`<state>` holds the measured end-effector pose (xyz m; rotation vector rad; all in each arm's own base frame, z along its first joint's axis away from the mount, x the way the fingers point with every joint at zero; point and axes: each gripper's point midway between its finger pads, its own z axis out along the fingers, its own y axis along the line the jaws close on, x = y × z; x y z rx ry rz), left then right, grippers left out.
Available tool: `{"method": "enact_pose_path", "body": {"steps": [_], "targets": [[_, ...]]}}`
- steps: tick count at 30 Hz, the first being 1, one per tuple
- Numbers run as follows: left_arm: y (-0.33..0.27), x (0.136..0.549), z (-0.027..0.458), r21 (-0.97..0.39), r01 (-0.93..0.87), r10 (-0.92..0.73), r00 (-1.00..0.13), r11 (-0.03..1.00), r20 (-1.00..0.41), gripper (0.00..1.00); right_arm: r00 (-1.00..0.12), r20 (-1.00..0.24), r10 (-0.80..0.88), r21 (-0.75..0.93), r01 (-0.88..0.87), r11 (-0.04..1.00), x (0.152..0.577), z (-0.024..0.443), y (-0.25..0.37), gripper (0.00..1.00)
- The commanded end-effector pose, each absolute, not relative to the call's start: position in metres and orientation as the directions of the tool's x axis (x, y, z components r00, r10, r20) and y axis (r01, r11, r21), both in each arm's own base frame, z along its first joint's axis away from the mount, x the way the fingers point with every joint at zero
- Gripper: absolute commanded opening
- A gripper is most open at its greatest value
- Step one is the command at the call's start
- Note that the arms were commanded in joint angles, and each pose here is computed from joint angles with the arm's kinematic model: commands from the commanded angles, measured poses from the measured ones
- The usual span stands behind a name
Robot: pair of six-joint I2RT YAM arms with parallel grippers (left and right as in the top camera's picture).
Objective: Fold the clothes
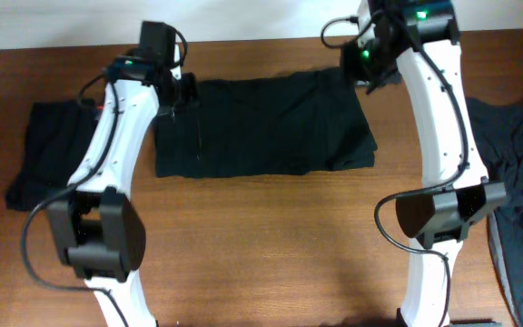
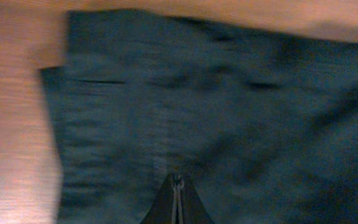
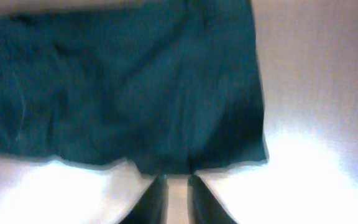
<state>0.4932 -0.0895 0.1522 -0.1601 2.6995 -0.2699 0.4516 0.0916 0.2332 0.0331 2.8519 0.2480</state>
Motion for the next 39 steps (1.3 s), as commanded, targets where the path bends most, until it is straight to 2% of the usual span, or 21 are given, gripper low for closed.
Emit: {"method": "enact_pose_path", "body": {"steps": [1, 9, 13, 19, 25, 33, 39], "targets": [[-0.138, 0.475, 0.167, -0.411, 0.048, -0.103, -0.936, 0.911, -0.338, 0.00, -0.989, -0.137, 0.047, 0.175, 0.023, 0.984, 0.434, 0.209, 0.091, 0.04], [-0.193, 0.447, 0.157, -0.407, 0.138, 0.017, -0.958, 0.903, -0.287, 0.00, -0.996, 0.075, 0.046, 0.174, 0.058, 0.983, 0.404, 0.159, 0.093, 0.04], [-0.211, 0.440, 0.149, -0.341, 0.176, 0.071, -0.952, 0.924, -0.298, 0.00, -0.983, 0.174, 0.049, 0.137, 0.073, 0.988, 0.389, 0.125, 0.088, 0.04], [-0.230, 0.433, 0.119, -0.304, 0.201, 0.124, -0.960, 0.931, -0.253, 0.00, -0.982, 0.175, 0.065, 0.104, 0.085, 0.991, 0.393, 0.083, 0.075, 0.04], [-0.236, 0.426, 0.066, -0.284, 0.185, 0.150, -0.978, 0.941, -0.142, 0.00, -0.994, 0.091, 0.065, 0.110, 0.074, 0.991, 0.412, 0.047, 0.072, 0.04], [-0.226, 0.406, 0.004, -0.235, 0.144, 0.155, -0.987, 0.961, 0.030, 0.00, -0.989, 0.117, 0.087, -0.006, 0.087, 0.996, 0.400, 0.024, 0.045, 0.04], [-0.208, 0.400, -0.019, -0.137, 0.136, 0.148, -0.985, 0.981, 0.083, 0.00, -0.977, 0.136, 0.167, -0.036, 0.163, 0.986, 0.387, -0.010, 0.020, 0.04]]}}
